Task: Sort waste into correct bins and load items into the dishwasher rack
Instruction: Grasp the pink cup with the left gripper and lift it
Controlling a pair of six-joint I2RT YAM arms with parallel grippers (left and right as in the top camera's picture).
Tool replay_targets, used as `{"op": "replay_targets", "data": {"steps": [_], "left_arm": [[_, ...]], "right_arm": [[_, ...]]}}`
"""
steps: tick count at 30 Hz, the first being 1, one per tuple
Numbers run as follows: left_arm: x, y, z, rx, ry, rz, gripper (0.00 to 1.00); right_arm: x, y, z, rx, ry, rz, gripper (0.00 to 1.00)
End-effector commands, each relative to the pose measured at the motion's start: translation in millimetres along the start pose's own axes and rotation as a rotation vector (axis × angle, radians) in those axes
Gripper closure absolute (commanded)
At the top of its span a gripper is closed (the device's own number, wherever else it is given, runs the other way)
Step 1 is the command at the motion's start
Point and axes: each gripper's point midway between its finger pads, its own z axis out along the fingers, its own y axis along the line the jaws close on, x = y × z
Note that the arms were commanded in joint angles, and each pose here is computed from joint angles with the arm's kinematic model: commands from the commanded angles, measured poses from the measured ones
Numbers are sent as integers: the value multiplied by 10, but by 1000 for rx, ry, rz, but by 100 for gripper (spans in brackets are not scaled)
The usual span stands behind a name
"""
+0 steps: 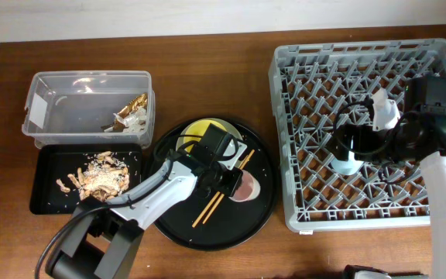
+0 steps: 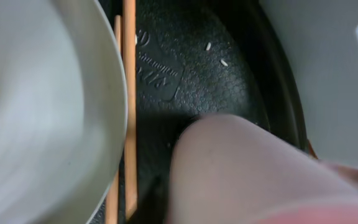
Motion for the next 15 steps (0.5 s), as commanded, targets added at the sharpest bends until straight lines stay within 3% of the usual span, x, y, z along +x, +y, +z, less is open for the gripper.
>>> {"op": "replay_targets", "data": {"steps": [1, 7, 10, 12, 13, 15], "left_arm": [[-260, -66, -185, 11, -76, 12, 99], [-730, 4, -1039, 49, -293, -51, 100], [-815, 161, -1425, 96, -383, -170, 100], [-852, 241, -1638, 202, -422, -277, 100], [-872, 186, -1769, 353, -425, -326, 100], [-891, 48, -1918, 531, -425, -292, 100]], "right_arm": [[-49, 30, -53, 2, -24, -24, 1], [-113, -156, -66, 107, -48, -13, 1], [-146, -197, -45, 123, -55, 56, 1], [-149, 77, 9, -38, -38, -12, 1], [-125, 453, 24, -244, -27, -153, 1], [-67, 846, -5, -455, -21, -279, 1]]}}
